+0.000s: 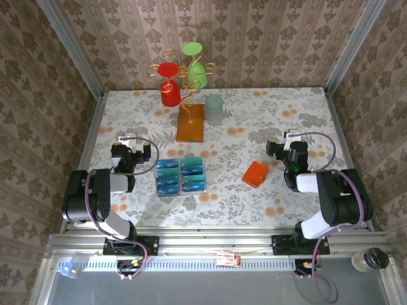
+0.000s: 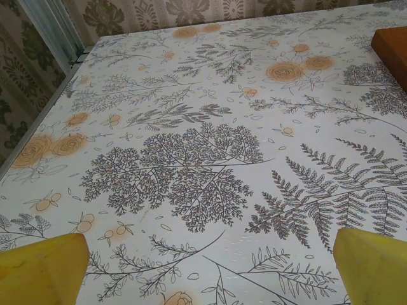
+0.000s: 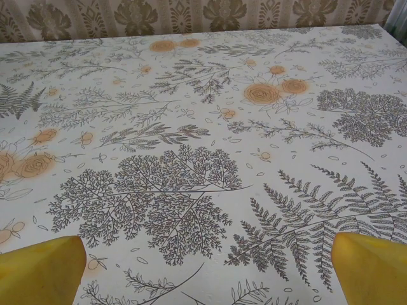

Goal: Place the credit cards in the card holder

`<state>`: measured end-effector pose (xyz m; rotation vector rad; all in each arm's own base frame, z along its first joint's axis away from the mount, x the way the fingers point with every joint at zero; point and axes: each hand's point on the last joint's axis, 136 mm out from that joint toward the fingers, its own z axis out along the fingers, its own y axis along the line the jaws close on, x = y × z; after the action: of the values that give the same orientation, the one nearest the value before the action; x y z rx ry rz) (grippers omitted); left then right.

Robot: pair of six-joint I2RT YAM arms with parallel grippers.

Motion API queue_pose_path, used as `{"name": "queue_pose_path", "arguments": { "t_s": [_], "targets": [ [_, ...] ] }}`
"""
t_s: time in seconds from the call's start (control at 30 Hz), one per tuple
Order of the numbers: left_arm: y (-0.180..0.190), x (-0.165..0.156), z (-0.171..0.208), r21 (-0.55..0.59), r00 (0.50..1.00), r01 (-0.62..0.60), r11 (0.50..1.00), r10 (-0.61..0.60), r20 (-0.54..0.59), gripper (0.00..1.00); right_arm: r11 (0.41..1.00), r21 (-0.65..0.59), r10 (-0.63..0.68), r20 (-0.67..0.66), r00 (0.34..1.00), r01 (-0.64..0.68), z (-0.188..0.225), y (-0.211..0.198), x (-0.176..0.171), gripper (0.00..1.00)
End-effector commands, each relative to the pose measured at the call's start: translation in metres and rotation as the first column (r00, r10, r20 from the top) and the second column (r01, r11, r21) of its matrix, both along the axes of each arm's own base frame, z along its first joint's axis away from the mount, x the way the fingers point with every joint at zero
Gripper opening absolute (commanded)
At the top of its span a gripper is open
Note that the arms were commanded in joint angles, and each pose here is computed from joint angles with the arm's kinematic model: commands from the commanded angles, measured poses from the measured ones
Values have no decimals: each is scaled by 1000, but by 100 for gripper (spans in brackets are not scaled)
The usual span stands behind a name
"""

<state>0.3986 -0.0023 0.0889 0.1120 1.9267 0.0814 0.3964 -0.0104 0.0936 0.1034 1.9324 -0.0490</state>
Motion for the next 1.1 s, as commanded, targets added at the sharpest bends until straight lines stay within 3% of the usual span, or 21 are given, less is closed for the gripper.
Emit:
{"name": "queue_pose_path", "arguments": {
  "t_s": [0.0, 1.07],
  "targets": [
    [-4, 2, 6, -10, 1000, 17, 1000, -17, 22, 100, 1000, -7, 8, 13, 1000, -8, 4, 1, 3, 100],
    [-4, 2, 6, -33, 999, 37, 999, -36, 22, 100, 1000, 0, 17, 10, 1000, -17, 4, 2, 4, 100]
  ]
}}
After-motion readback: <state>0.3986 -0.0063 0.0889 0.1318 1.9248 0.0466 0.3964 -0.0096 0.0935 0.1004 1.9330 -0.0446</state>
